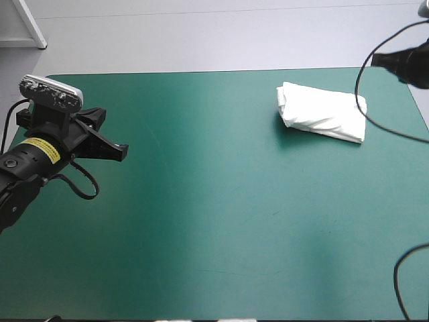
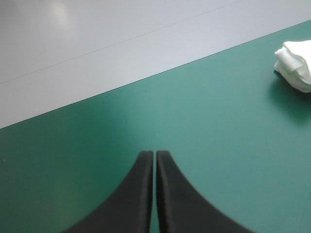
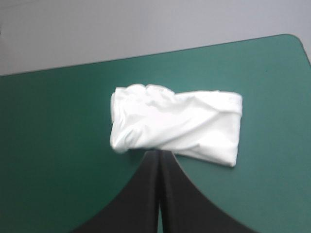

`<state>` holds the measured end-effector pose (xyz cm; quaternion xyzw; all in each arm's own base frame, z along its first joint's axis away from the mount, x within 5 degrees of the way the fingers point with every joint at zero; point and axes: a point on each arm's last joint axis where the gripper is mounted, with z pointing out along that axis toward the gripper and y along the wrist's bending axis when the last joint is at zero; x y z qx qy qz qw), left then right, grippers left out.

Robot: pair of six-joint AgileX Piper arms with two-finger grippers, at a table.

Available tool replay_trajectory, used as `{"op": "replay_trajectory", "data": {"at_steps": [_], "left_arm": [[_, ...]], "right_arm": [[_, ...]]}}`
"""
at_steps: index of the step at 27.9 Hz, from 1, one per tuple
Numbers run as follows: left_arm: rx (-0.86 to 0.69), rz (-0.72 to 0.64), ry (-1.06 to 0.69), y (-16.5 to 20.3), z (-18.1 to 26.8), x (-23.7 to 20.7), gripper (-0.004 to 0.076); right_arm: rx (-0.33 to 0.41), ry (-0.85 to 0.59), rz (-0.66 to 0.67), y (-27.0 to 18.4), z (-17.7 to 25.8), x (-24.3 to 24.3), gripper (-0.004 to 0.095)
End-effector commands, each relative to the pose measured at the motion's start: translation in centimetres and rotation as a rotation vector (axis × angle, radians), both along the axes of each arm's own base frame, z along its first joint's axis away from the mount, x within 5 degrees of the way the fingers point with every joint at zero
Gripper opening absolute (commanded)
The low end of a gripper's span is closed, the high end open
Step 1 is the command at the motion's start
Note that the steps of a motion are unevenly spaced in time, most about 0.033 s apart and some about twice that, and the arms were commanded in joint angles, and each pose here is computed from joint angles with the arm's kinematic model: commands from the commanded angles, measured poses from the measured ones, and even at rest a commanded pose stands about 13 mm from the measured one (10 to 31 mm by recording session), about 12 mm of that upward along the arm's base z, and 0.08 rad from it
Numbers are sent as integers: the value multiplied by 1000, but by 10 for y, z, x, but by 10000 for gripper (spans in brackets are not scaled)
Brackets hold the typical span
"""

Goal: Fold the cloth

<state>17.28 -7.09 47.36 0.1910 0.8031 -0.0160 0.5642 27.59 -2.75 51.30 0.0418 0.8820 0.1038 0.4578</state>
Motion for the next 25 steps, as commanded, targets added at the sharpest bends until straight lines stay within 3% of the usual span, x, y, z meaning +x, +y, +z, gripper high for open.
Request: {"op": "replay_trajectory", "data": {"at_steps": [1,5,8,16,25], "left_arm": [[-25,-9,-73,1,12,-4,19],[25,-6,-26,3,6,-5,19],[54,-16,-4,1,-6,-2,19],[107,-38,122,-7,-59,9,19],[97,-84,155,1,-120,-15,19]], "right_arm": [[-32,-70,43,16,4,-55,-17],[-95,-43,91,27,-32,-112,-17],[-142,-153,62,32,-55,-153,-17],[-249,-278,59,34,-101,-187,-17],[-150,-269,78,41,-178,-191,-17]]}}
